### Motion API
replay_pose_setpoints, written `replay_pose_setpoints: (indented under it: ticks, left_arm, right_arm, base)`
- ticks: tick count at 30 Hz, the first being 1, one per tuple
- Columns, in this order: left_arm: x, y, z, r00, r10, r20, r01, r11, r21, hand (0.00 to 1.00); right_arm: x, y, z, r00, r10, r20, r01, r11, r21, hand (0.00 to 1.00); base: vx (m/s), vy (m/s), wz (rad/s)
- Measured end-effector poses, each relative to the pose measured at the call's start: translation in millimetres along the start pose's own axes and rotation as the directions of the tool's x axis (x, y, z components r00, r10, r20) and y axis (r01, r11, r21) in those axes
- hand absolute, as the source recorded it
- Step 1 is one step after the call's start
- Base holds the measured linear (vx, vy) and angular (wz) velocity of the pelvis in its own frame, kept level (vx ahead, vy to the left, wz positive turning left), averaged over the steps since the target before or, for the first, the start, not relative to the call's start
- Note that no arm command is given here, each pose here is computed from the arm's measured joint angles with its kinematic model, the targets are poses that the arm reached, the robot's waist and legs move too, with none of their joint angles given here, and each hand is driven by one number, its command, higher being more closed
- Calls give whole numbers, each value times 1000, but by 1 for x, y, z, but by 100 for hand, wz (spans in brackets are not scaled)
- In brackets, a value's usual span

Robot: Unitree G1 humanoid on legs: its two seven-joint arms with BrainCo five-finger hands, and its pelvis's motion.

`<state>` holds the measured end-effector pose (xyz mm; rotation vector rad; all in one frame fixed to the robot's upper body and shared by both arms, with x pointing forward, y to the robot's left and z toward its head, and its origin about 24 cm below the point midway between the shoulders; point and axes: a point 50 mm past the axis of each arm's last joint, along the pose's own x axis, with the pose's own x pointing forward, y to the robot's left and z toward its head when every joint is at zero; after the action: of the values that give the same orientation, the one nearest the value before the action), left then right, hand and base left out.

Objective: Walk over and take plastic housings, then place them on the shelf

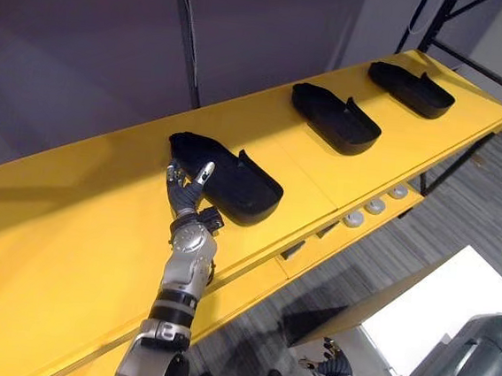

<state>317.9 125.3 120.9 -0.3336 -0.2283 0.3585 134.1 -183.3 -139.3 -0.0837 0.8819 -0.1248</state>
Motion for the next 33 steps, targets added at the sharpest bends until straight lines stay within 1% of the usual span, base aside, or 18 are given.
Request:
replay_pose_setpoints:
  ticks: [4,9,11,12,13,14,16,19,21,22,24,25,27,31,33]
  left_arm:
    - [-14,-8,10,993,-108,52,109,994,-18,0]
    - [-30,-20,18,962,-256,98,259,966,-23,0]
    - [-33,-24,19,946,-305,111,307,952,-1,0]
    - [-35,-27,21,932,-341,120,341,940,25,100]
    - [-38,-32,24,909,-393,142,386,920,72,100]
    - [-39,-33,24,903,-404,146,396,914,82,100]
    - [-47,-42,25,858,-491,153,471,869,148,100]
    - [-56,-50,21,815,-563,137,535,822,197,100]
    - [-66,-52,12,771,-629,97,592,765,252,100]
    - [-69,-53,10,759,-646,85,607,748,267,100]
    - [-76,-54,-3,718,-696,22,655,686,317,100]
    - [-76,-53,-6,714,-700,6,661,677,323,100]
    - [-82,-53,-20,686,-726,-55,691,626,361,100]
    - [-94,-56,-43,631,-760,-157,744,535,401,100]
    - [-98,-56,-53,616,-762,-201,757,501,418,100]
  right_arm:
    - [-3,-2,-7,1000,-5,-18,5,1000,27,0]
    - [-4,-5,-9,1000,6,-25,-6,1000,16,0]
    - [-4,-6,-11,1000,8,-30,-8,1000,13,0]
    - [-4,-6,-11,999,12,-33,-11,1000,12,0]
    - [-4,-7,-12,999,17,-33,-17,1000,12,0]
    - [-4,-7,-12,999,18,-34,-17,1000,12,0]
    - [-4,-7,-14,999,22,-43,-21,1000,11,0]
    - [-4,-7,-15,999,25,-46,-25,1000,11,0]
    - [-4,-7,-15,998,32,-47,-32,999,10,0]
    - [-4,-7,-15,998,33,-47,-32,999,10,0]
    - [-5,-7,-16,998,36,-50,-35,999,9,0]
    - [-5,-7,-16,998,37,-51,-36,999,8,0]
    - [-5,-7,-17,998,38,-54,-38,999,6,0]
    - [-4,-4,-16,997,50,-50,-50,999,-7,0]
    - [-4,-3,-15,997,51,-52,-52,999,-7,0]
  base:
    - [-32,19,2]
    - [0,0,0]
    - [0,0,0]
    - [0,0,0]
    - [0,0,0]
    - [0,0,0]
    - [0,0,0]
    - [0,0,0]
    - [0,0,0]
    - [0,0,0]
    - [0,0,0]
    - [0,0,0]
    - [0,0,0]
    - [0,0,0]
    - [0,0,0]
